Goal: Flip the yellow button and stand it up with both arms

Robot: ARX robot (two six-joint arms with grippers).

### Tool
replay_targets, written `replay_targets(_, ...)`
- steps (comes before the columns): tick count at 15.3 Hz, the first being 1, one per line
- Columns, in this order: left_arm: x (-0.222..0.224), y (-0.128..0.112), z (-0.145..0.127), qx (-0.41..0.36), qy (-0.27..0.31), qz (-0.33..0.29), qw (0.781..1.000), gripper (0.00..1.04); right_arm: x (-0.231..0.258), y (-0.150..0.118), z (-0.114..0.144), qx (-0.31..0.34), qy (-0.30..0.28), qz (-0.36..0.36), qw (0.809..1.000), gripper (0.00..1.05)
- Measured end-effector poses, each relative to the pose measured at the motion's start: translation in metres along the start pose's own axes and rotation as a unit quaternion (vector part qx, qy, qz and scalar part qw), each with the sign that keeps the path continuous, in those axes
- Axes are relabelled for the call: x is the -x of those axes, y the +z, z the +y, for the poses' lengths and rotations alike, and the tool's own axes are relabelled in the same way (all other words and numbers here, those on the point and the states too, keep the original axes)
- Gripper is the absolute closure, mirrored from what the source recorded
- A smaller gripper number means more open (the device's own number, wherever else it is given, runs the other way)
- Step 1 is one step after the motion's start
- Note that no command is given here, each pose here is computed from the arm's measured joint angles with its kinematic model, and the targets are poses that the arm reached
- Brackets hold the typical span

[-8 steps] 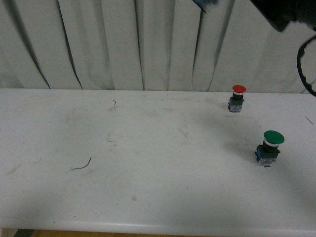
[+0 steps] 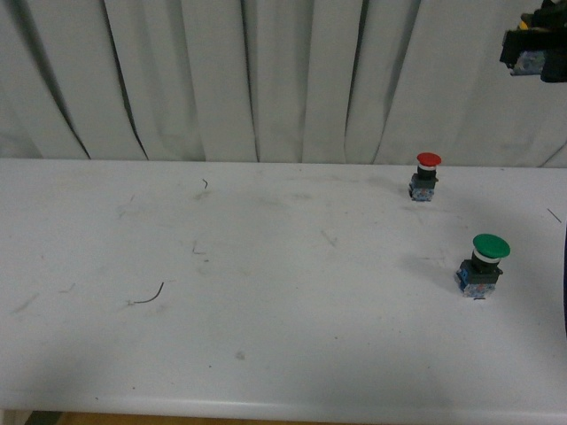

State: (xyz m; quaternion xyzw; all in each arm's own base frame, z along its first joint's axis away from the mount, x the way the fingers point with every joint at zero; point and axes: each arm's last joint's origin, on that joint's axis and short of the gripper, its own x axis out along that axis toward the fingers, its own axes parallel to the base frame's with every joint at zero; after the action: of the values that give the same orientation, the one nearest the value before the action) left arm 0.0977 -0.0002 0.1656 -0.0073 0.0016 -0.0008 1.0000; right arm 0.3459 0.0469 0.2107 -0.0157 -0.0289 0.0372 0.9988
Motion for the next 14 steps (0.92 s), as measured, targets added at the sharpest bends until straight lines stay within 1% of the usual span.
replay_targets(4,0.0,0.0,0.0,0.0,0.0,0.0,1.0,1.03,-0.022,-0.012,-0.03,0.013,-0.058,0.038,0.998,0.8)
replay_targets(7,0.0,0.0,0.0,0.0,0.0,0.0,1.0,1.03,-0.046,-0.037,-0.048,0.0,-0.08,0.111,0.991,0.8)
replay_targets(10,0.0,0.0,0.0,0.0,0.0,0.0,1.0,1.03,-0.078,-0.059,-0.051,-0.031,-0.081,0.174,0.981,0.8)
replay_targets(12,0.0,0.0,0.0,0.0,0.0,0.0,1.0,1.03,-0.097,-0.072,-0.042,-0.04,-0.068,0.197,0.977,0.8)
replay_targets(14,0.0,0.0,0.0,0.0,0.0,0.0,1.0,1.03,-0.112,-0.081,-0.026,-0.046,-0.051,0.219,0.973,0.8)
